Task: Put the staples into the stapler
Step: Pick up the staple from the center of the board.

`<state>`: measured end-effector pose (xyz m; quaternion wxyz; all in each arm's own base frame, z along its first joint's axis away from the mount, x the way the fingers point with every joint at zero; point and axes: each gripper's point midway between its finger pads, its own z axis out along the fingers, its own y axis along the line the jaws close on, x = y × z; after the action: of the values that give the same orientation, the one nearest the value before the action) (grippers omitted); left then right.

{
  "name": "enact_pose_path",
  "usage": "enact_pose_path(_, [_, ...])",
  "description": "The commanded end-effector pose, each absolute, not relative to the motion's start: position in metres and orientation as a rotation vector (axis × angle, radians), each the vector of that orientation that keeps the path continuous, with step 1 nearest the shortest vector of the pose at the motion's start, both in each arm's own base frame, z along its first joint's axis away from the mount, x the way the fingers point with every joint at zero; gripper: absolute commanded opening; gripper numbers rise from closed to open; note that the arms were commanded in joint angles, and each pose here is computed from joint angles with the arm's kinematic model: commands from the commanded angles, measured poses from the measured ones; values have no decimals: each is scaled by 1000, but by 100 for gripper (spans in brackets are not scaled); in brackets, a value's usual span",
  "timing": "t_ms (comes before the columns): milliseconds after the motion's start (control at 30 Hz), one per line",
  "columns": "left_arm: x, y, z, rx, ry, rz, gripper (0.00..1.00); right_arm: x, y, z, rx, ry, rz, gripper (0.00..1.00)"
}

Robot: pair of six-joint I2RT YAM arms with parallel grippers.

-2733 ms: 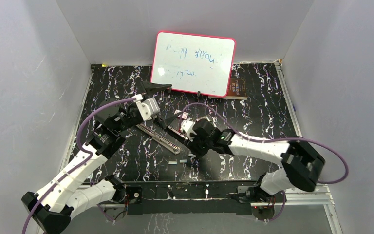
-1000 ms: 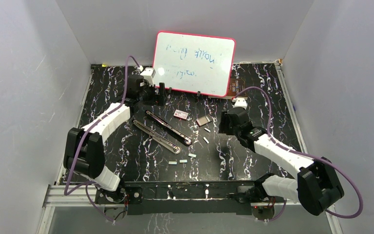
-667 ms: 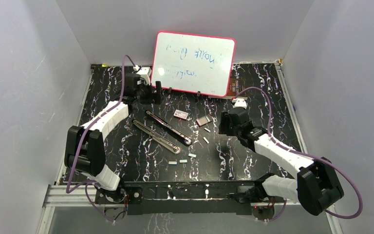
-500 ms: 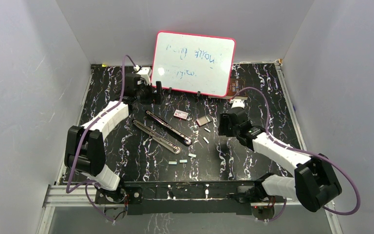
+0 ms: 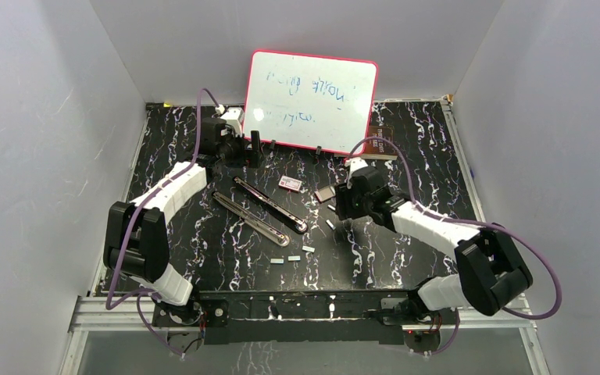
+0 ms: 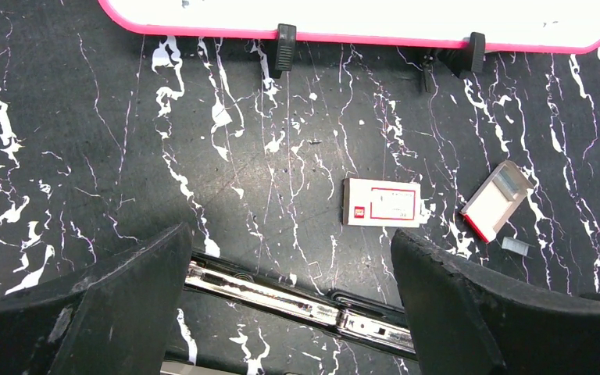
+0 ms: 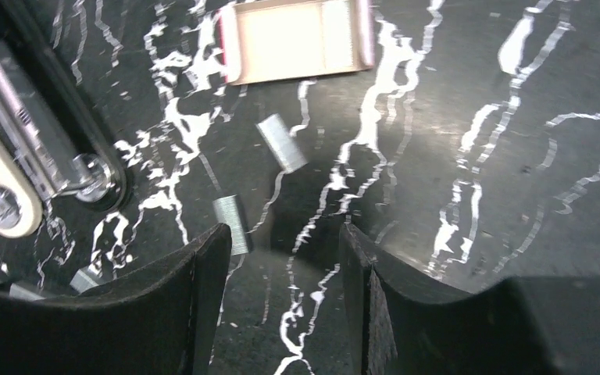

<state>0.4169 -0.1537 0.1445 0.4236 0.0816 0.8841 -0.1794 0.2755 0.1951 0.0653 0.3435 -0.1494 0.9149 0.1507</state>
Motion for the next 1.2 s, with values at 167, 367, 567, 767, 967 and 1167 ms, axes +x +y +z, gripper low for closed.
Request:
enact_pose_path(167, [421,-159,168,235,2162,-480,98,268,239,67,-640,2329,425,64])
enact_pose_path(367, [420,-159,170,238,2159,-479,98,265,239,53,-678,2370,355,63])
enact_pose_path(567, [420,-159,171,240,2156,-485,98,258,242,45,-734,2392,338,56])
enact_pose_path(767, [420,-161,170,242,2158,-493,98,249,239,35,-787,2429,291,54])
enact_pose_path(967, [420,-160,173,242,2152,-490,98,248,235,25,-800,2469,236,48])
enact_pose_path(1167, [420,-160,172,247,2152,-490,98,247,232,25,-806,2478,204,41])
